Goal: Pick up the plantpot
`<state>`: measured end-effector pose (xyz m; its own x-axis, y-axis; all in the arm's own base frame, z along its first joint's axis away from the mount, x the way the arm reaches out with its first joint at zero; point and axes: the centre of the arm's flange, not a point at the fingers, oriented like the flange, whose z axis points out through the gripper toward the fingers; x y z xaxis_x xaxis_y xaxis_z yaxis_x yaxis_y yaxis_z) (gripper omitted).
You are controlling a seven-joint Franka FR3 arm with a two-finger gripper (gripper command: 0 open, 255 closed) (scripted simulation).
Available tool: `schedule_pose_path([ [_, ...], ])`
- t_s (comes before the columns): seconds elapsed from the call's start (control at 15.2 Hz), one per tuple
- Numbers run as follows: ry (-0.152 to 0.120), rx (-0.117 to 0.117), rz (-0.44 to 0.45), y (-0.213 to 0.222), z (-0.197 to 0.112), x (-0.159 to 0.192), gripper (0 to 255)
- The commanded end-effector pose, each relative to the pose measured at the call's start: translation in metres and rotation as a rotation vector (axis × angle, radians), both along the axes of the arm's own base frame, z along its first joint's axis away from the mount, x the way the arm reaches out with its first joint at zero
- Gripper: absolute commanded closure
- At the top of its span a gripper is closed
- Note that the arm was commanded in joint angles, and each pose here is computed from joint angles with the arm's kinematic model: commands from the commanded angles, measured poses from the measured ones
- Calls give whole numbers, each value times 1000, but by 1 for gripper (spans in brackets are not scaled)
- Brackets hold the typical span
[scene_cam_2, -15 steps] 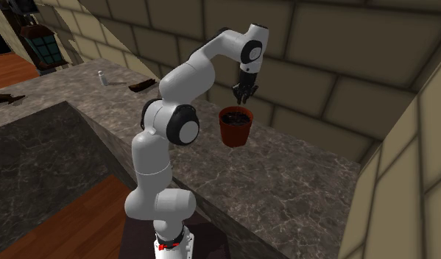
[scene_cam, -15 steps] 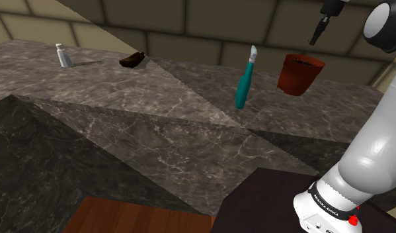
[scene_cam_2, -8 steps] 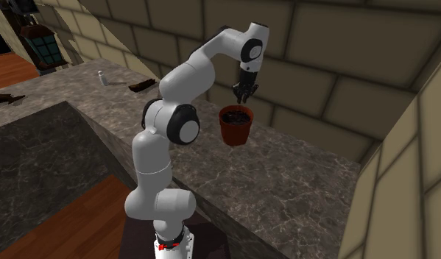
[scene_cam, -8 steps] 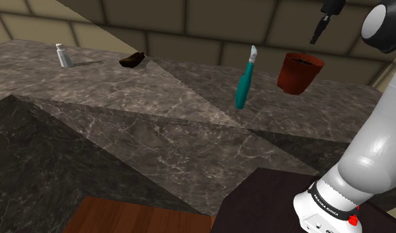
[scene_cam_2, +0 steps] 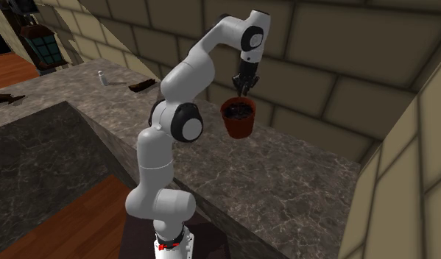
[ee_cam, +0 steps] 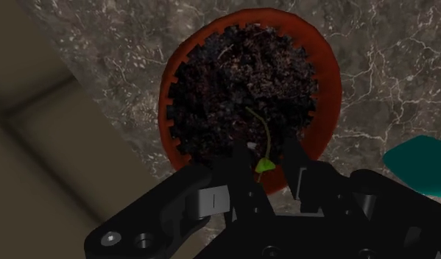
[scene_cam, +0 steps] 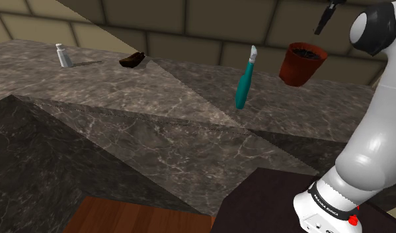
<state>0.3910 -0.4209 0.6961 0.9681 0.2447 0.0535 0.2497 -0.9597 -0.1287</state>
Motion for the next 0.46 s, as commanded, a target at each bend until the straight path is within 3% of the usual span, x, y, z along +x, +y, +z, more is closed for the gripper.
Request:
schedule_pose_path([
  [0.0,-3,-2,1,-1,12,0,255],
  [0.4,-3,-2,1,-1,34,0,255],
])
